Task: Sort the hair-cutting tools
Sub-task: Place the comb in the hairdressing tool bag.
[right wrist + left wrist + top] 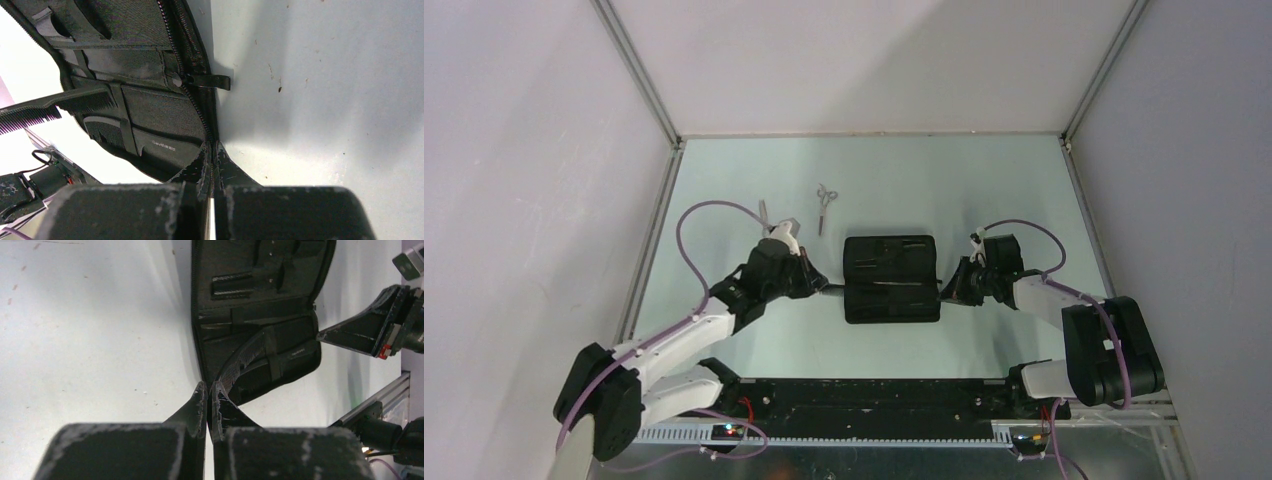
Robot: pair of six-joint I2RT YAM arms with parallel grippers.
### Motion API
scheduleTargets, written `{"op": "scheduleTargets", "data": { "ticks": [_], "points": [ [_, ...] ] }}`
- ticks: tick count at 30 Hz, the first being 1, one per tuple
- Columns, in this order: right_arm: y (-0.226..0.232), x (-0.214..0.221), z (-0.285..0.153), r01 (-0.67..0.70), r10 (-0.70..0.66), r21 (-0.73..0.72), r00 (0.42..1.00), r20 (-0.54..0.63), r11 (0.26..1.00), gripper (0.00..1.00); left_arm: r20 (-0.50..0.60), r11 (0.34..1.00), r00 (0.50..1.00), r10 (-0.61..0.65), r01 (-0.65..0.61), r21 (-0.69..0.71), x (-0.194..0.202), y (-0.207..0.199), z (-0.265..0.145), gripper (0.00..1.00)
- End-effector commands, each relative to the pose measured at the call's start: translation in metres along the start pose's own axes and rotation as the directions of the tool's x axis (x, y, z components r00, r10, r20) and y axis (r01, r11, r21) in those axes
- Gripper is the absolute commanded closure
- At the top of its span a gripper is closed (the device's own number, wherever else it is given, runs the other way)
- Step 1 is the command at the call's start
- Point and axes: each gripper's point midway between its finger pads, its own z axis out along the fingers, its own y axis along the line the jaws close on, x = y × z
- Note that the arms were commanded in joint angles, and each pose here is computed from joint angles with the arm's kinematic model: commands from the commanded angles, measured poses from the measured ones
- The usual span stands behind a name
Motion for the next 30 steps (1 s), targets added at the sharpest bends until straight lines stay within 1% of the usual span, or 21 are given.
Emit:
{"op": "scheduleTargets", "data": {
  "ticks": [1, 6, 11, 16, 22, 27, 30],
  "points": [
    [0.01, -0.004, 0.0, 0.026, -0.026, -0.043, 1.0, 0.008, 0.999, 1.0, -0.076, 0.995, 0.992, 0.099, -0.1, -0.008, 0.013, -0.005, 0.002, 1.0],
    [0.011, -0.005, -0.001, 0.026, -0.026, -0.046, 1.0, 0.011, 0.999, 1.0, -0.112, 0.991, 0.986, 0.126, -0.13, -0.03, 0.018, -0.006, 0.006, 1.0],
    [0.012, -0.005, -0.001, 0.026, -0.025, -0.05, 1.0, 0.009, 0.998, 1.0, -0.13, 0.995, 0.987, 0.093, -0.097, -0.023, 0.022, -0.013, 0.013, 1.0],
    [0.012, -0.005, 0.001, 0.027, -0.026, -0.054, 1.0, 0.007, 0.998, 1.0, -0.16, 0.999, 0.986, 0.041, -0.037, 0.03, 0.03, -0.026, 0.021, 1.0],
    [0.013, -0.004, 0.002, 0.026, -0.026, -0.064, 1.0, 0.001, 0.998, 1.0, -0.189, 0.998, 0.98, 0.064, -0.058, 0.035, 0.035, -0.035, 0.026, 1.0],
    [0.015, -0.003, 0.003, 0.027, -0.028, -0.071, 1.0, -0.003, 0.997, 1.0, -0.191, 0.998, 0.981, 0.044, -0.034, 0.056, 0.035, -0.046, 0.032, 1.0],
    [0.015, -0.003, 0.003, 0.031, -0.031, -0.073, 1.0, -0.003, 0.997, 1.0, -0.168, 0.999, 0.986, -0.002, 0.009, 0.041, 0.031, -0.047, 0.041, 1.0]
  ]
}}
